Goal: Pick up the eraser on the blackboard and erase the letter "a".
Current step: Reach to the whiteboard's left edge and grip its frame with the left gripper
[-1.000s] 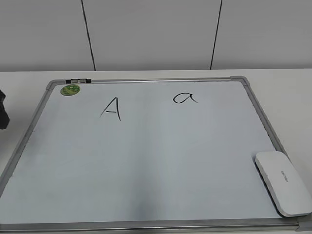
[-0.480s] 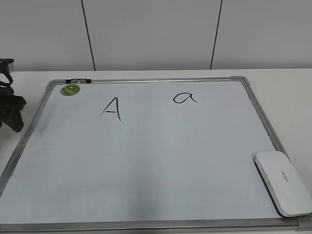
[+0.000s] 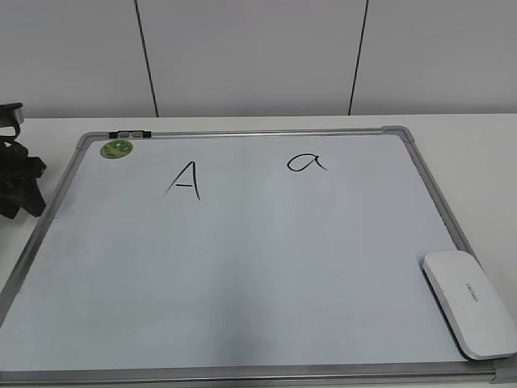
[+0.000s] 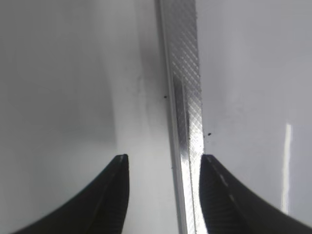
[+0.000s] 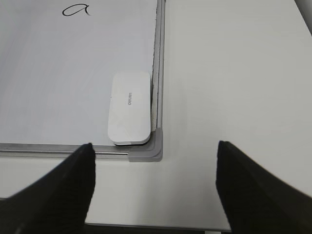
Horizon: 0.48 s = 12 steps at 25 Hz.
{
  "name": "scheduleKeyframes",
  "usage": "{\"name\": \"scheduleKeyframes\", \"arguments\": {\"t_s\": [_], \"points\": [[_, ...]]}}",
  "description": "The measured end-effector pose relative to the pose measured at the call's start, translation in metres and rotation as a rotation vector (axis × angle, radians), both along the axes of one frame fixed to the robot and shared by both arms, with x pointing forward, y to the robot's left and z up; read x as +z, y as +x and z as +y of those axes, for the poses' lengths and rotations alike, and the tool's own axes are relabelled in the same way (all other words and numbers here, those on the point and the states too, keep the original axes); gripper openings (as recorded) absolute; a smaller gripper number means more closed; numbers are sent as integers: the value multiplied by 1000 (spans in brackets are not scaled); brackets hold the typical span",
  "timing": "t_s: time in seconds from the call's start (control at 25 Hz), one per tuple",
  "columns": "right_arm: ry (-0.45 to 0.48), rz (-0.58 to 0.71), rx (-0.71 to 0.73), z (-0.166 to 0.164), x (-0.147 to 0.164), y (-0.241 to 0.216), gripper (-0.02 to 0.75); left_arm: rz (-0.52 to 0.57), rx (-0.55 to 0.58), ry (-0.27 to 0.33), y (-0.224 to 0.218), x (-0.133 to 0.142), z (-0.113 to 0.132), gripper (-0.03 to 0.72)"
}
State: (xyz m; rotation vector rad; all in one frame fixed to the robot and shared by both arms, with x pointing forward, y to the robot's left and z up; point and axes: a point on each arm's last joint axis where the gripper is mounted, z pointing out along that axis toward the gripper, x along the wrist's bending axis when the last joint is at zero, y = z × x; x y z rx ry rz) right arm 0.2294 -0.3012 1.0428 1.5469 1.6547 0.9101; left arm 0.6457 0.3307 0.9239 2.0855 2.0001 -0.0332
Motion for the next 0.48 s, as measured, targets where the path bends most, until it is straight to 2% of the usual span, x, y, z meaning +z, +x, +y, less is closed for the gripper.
{"name": "scheduleKeyframes", "arguments": {"t_s": [0.16, 0.48], "points": [[0, 0, 0, 0, 0, 0, 573, -5, 0, -36, 5, -5, -1, 337], [0, 0, 0, 0, 0, 0, 573, 34, 6, -57, 8, -24, -2, 336]]}}
